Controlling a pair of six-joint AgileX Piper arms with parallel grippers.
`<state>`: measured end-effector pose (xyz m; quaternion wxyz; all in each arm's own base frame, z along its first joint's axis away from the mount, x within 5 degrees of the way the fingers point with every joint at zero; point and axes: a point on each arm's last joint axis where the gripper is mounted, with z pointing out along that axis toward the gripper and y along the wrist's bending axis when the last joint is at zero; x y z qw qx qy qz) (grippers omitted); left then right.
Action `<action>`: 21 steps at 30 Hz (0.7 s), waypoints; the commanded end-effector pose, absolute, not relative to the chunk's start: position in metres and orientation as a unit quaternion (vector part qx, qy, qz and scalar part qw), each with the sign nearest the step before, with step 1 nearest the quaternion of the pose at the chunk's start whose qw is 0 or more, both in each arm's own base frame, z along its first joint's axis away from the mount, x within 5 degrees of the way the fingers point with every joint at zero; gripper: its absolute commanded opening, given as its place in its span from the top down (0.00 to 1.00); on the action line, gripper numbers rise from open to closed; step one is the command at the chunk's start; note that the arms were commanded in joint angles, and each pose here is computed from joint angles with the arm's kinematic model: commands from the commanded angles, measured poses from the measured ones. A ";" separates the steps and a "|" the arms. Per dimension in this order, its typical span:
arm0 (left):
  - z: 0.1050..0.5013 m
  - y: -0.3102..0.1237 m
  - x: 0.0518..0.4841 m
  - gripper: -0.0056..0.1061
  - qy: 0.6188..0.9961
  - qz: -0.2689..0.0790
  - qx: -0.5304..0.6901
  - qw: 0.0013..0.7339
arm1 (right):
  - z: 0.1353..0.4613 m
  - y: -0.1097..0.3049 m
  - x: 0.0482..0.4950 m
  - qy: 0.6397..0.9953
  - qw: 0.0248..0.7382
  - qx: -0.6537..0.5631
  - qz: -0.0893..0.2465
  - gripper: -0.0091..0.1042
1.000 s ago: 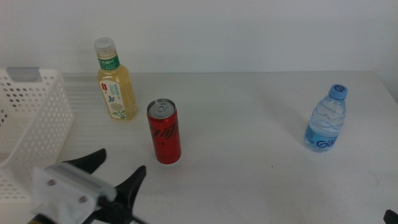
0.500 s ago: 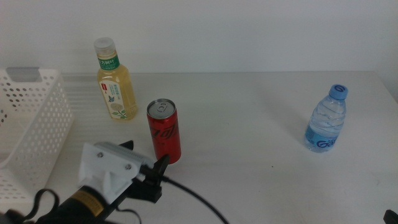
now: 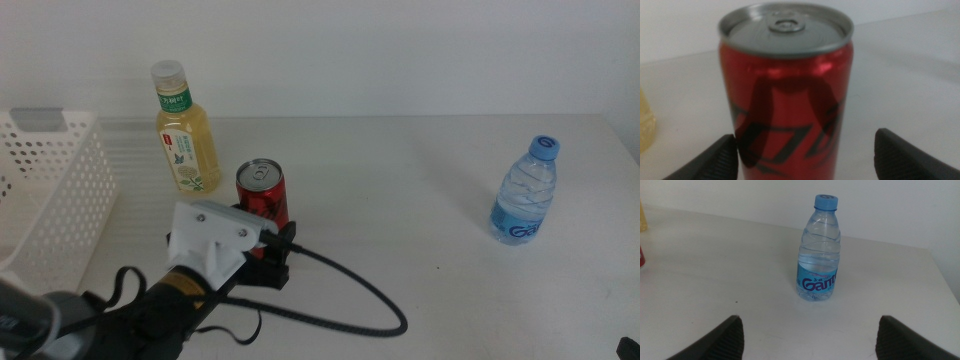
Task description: Use arms to grab the bottles and put them into the dustbin to the left of the table.
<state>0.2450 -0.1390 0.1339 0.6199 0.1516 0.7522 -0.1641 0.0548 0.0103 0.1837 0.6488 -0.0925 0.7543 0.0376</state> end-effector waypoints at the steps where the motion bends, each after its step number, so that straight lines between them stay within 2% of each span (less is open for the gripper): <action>1: 0.163 -0.144 0.256 0.16 0.676 -0.190 0.123 0.701 | 0.194 0.009 0.054 0.719 0.688 -0.091 0.031 0.30; 21: 0.150 -0.163 0.298 0.17 0.670 -0.178 0.093 0.715 | 0.194 0.009 0.054 0.719 0.688 -0.091 0.031 0.30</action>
